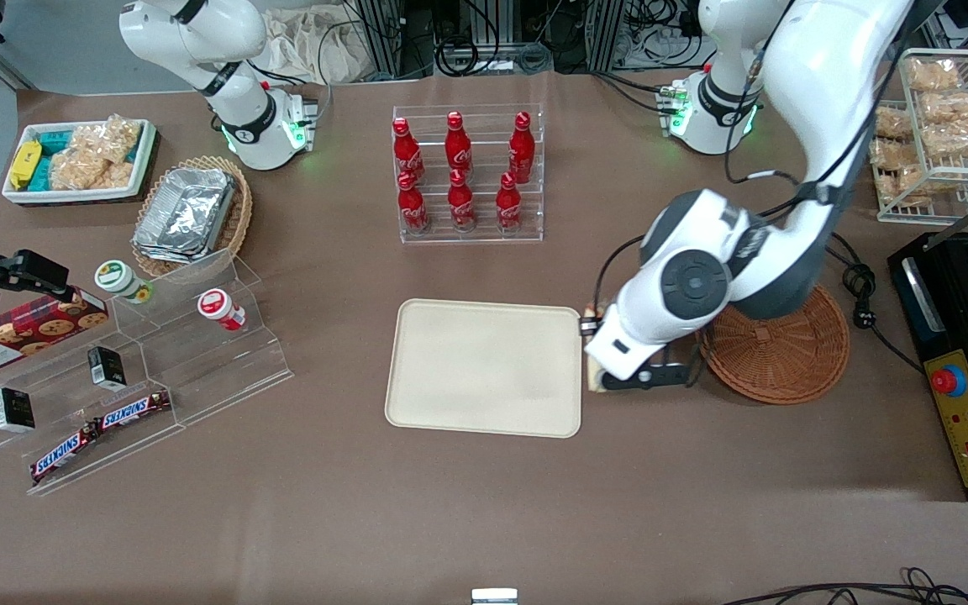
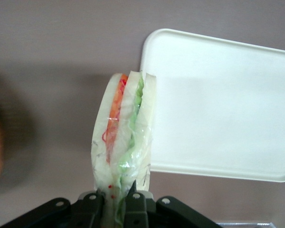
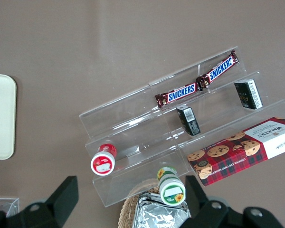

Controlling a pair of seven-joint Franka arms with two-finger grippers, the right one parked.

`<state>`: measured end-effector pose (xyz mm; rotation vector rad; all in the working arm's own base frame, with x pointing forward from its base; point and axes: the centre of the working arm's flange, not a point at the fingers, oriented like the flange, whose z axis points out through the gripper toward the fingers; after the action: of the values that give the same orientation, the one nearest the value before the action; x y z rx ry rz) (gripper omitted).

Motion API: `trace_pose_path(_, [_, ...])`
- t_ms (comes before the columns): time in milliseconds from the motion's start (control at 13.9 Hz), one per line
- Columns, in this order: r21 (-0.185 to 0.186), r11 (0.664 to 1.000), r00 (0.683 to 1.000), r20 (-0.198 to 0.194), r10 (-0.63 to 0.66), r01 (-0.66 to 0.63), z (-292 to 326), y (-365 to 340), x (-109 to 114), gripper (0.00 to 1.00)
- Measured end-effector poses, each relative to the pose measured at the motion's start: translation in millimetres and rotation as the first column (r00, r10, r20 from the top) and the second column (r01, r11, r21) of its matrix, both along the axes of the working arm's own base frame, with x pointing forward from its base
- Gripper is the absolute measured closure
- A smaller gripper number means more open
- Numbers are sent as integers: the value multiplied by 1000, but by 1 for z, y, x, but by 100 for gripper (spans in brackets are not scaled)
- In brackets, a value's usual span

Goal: Place sandwich from basket to tray
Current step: 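Carry the sandwich with the left gripper over to the beige tray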

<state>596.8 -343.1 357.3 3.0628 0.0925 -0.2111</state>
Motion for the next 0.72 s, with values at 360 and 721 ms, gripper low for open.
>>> trace_pose_path(360, [26,1000,1000,23,-15,15,-69,-56,-20,83])
trace_pose_path(721, [21,999,999,23,-28,27,-95,-74,-29,81])
